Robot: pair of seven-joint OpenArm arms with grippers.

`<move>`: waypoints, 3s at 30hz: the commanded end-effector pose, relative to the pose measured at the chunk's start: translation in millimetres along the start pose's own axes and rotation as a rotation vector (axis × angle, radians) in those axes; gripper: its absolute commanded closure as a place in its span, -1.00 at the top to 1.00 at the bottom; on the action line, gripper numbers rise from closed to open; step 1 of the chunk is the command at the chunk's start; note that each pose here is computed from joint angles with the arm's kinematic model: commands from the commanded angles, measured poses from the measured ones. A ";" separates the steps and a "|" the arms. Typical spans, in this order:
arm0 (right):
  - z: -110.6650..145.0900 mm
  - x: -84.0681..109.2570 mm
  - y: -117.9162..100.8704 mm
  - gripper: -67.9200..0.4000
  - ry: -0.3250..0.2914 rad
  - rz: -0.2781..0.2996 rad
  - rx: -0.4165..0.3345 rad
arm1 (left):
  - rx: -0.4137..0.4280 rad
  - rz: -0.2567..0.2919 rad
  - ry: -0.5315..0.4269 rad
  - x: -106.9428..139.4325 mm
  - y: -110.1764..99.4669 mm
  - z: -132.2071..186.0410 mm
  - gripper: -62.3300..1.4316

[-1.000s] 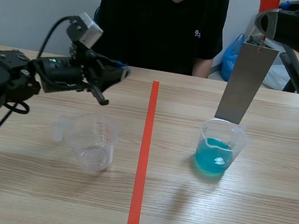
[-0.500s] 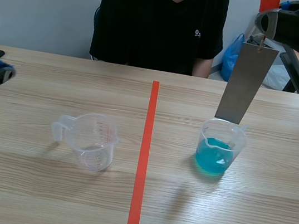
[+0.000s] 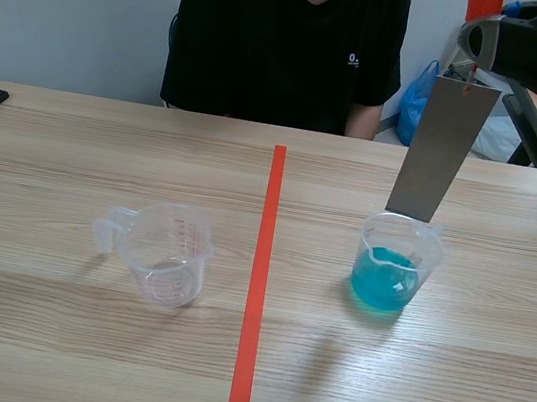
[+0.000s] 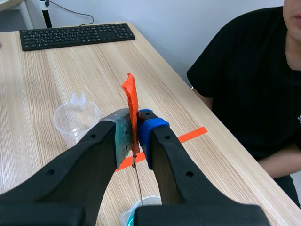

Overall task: Do the redox reaction experiment.
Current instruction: 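Raise the plate and point at it, then put the plate into the left beaker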

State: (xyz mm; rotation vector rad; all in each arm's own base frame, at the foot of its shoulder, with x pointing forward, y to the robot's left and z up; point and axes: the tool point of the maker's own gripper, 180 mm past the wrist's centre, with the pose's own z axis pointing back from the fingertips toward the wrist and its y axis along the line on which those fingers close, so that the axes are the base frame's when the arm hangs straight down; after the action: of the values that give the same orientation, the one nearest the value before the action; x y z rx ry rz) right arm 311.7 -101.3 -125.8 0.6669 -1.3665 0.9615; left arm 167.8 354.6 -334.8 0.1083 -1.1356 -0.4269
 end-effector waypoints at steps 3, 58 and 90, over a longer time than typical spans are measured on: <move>2.2 16.4 -4.5 -0.95 -0.040 0.027 -0.006 | 0.058 -0.016 0.026 -16.1 -10.5 27.3 -0.82; -127.3 44.1 72.4 -0.95 -0.205 -0.072 0.168 | 0.160 -0.049 0.087 -36.6 -79.4 102.8 -0.82; -171.5 37.8 129.3 -0.95 -0.155 0.006 0.261 | 0.157 -0.047 0.090 -37.2 -79.8 102.8 -0.82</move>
State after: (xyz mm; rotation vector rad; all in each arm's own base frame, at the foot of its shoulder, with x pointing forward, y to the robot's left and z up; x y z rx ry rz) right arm 284.2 113.5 -139.7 0.9281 -1.3563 1.1104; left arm 39.3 308.0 -352.7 0.2818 -1.0596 -0.3641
